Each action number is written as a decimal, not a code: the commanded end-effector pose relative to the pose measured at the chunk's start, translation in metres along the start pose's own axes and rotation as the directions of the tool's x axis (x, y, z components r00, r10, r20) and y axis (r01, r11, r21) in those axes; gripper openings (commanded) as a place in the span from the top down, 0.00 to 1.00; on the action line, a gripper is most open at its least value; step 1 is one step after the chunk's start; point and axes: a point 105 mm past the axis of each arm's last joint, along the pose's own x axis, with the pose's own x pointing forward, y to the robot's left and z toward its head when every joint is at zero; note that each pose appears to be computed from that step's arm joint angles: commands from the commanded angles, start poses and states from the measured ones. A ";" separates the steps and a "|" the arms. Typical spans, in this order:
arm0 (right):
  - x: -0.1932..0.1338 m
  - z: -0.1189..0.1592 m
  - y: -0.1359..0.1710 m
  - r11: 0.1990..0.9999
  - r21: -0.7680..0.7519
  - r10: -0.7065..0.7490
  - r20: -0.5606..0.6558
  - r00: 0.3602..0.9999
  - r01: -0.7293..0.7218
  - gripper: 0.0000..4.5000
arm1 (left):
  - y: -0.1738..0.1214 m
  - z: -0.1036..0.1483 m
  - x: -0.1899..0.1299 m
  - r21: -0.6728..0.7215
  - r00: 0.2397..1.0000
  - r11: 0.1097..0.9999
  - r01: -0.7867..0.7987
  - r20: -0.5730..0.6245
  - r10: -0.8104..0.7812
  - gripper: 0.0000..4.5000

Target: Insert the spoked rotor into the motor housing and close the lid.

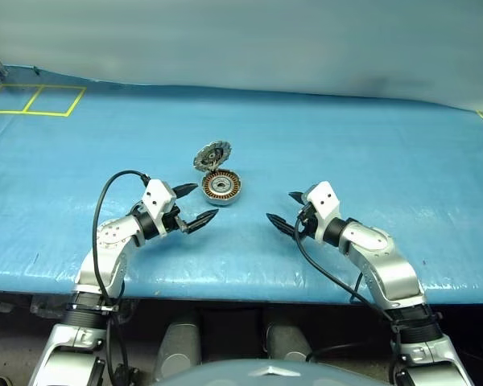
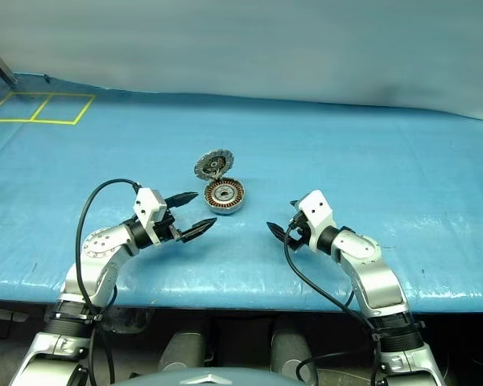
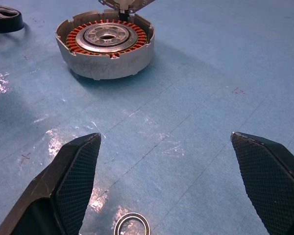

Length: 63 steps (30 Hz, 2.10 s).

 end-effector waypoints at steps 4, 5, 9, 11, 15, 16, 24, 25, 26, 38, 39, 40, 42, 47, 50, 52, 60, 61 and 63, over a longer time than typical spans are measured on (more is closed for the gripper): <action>-0.001 0.012 0.002 1.000 -0.023 0.016 0.040 0.999 -0.015 0.00 | -0.002 0.016 0.000 0.039 0.999 0.999 0.014 0.043 -0.016 0.00; -0.001 0.012 0.002 1.000 -0.022 0.022 0.041 0.999 -0.021 0.00 | -0.001 0.016 0.000 0.039 0.999 0.999 0.014 0.043 -0.016 0.00; -0.001 0.014 0.004 0.999 -0.020 0.035 0.046 0.998 -0.034 0.00 | -0.001 0.016 0.000 0.039 0.999 0.999 0.013 0.043 -0.015 0.00; -0.002 0.014 0.004 0.999 -0.019 0.038 0.046 0.998 -0.037 0.00 | -0.001 0.016 0.000 0.040 0.999 0.999 0.014 0.042 -0.015 0.00; -0.001 0.014 0.005 0.999 -0.021 0.043 0.047 0.998 -0.042 0.00 | -0.001 0.016 0.001 0.044 0.999 0.999 0.012 0.041 -0.014 0.00; -0.001 0.015 0.005 0.999 -0.021 0.044 0.047 0.998 -0.043 0.00 | -0.001 0.015 0.001 0.044 0.999 0.999 0.013 0.041 -0.014 0.00; -0.002 0.014 0.006 0.998 -0.022 0.051 0.046 0.998 -0.050 0.00 | 0.001 0.013 0.001 0.036 1.000 0.999 -0.009 0.027 0.008 0.00; -0.002 0.014 0.006 0.998 -0.022 0.052 0.045 0.998 -0.051 0.00 | 0.002 0.013 0.001 0.033 1.000 0.999 -0.013 0.023 0.012 0.00; -0.002 0.014 0.006 0.998 -0.022 0.052 0.045 0.998 -0.051 0.00 | 0.002 0.012 0.001 0.030 1.000 0.999 -0.015 0.021 0.014 0.00; -0.002 0.011 0.009 0.998 -0.015 0.060 0.038 0.998 -0.059 0.00 | 0.003 0.011 0.000 0.005 1.000 1.000 0.010 -0.029 -0.010 0.00; -0.001 0.011 0.009 0.998 -0.015 0.061 0.037 0.997 -0.060 0.00 | 0.003 0.011 0.001 0.007 0.999 1.000 0.015 -0.031 -0.014 0.00; -0.001 0.012 0.009 0.998 -0.016 0.061 0.037 0.997 -0.061 0.00 | 0.004 0.011 0.001 0.020 0.999 1.000 0.017 -0.052 -0.016 0.00; -0.001 0.013 0.009 0.998 -0.018 0.061 0.039 0.997 -0.060 0.00 | 0.007 0.013 0.002 0.048 0.997 0.998 0.031 -0.072 -0.028 0.00; -0.002 0.013 0.008 0.998 -0.023 0.054 0.036 0.998 -0.053 0.00 | 0.010 0.034 0.007 0.196 0.970 0.961 0.193 -0.183 -0.158 0.00; -0.001 0.013 0.007 0.998 -0.026 0.054 0.035 0.998 -0.053 0.00 | 0.020 0.047 0.011 0.325 0.933 0.903 0.280 -0.313 -0.177 0.00; 0.001 0.015 0.007 0.998 -0.032 0.058 0.040 0.998 -0.056 0.00 | 0.025 0.057 0.015 0.399 0.891 0.838 0.371 -0.409 -0.199 0.00; 0.006 0.023 0.010 0.993 -0.075 0.099 0.036 0.994 -0.096 0.00 | 0.030 0.069 0.018 0.420 0.578 0.498 0.758 -0.786 -0.218 0.00; 0.005 0.023 0.009 0.992 -0.078 0.100 0.033 0.994 -0.097 0.00 | 0.030 0.068 0.018 0.410 0.557 0.482 0.775 -0.803 -0.214 0.00; 0.002 0.024 0.006 0.991 -0.093 0.100 0.020 0.995 -0.098 0.00 | 0.037 0.072 0.023 0.419 0.528 0.446 0.791 -0.836 -0.152 0.00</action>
